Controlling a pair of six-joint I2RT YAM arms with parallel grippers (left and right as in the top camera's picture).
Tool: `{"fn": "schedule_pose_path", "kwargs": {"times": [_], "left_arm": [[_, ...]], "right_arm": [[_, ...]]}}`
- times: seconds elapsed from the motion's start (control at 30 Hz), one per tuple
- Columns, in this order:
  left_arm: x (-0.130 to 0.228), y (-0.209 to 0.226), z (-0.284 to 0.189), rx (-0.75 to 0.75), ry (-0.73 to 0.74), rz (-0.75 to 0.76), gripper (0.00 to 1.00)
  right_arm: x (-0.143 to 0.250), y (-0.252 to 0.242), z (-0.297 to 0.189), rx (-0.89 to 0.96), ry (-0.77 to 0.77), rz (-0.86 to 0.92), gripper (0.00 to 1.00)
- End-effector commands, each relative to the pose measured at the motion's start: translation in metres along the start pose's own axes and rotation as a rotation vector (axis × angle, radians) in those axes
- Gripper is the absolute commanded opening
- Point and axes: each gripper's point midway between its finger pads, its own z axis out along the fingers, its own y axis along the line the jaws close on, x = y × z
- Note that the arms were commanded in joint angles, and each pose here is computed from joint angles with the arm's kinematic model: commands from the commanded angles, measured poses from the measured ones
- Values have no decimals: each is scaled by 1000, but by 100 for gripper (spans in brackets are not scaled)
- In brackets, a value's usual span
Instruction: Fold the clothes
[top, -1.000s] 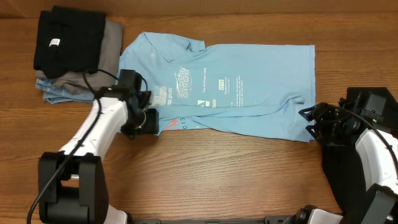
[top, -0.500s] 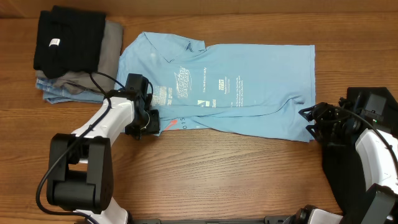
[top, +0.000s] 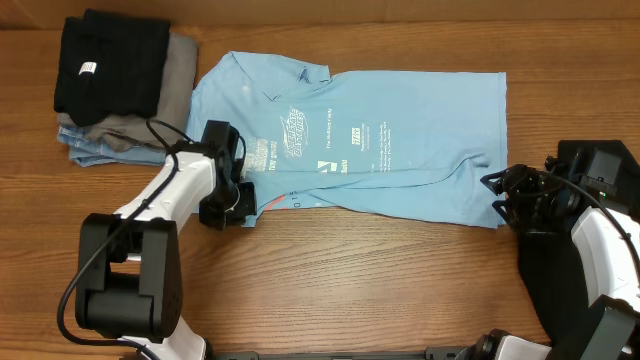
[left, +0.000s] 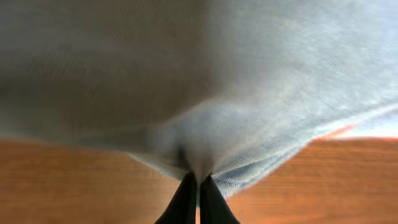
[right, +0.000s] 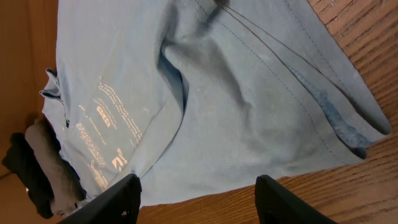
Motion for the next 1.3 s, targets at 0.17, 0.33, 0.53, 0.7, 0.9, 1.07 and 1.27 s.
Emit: {"fn": "schedule_pose_path", "kwargs": {"times": [0.17, 0.33, 0.53, 0.7, 0.9, 1.07, 1.27], "left_arm": [[-72, -33, -73, 65, -224, 104, 4], [-105, -44, -84, 96, -360, 122, 4], [-128, -51, -78, 111, -426, 145, 6], [-140, -58, -64, 122, -438, 156, 22], [-131, -48, -64, 101, -383, 135, 56], [-108, -28, -59, 33, -270, 157, 50], [-100, 7, -36, -179, -221, 150, 47]], "right_arm": [[-9, 11, -3, -28, -26, -36, 63], [-10, 12, -3, -31, -31, -36, 63], [-11, 12, -3, -31, -31, -36, 63], [-10, 12, -3, -31, -31, -36, 63], [-10, 12, -3, -31, -30, -36, 63], [-10, 12, -3, -31, -30, -36, 63], [-11, 12, -3, -31, -31, -37, 63]]}}
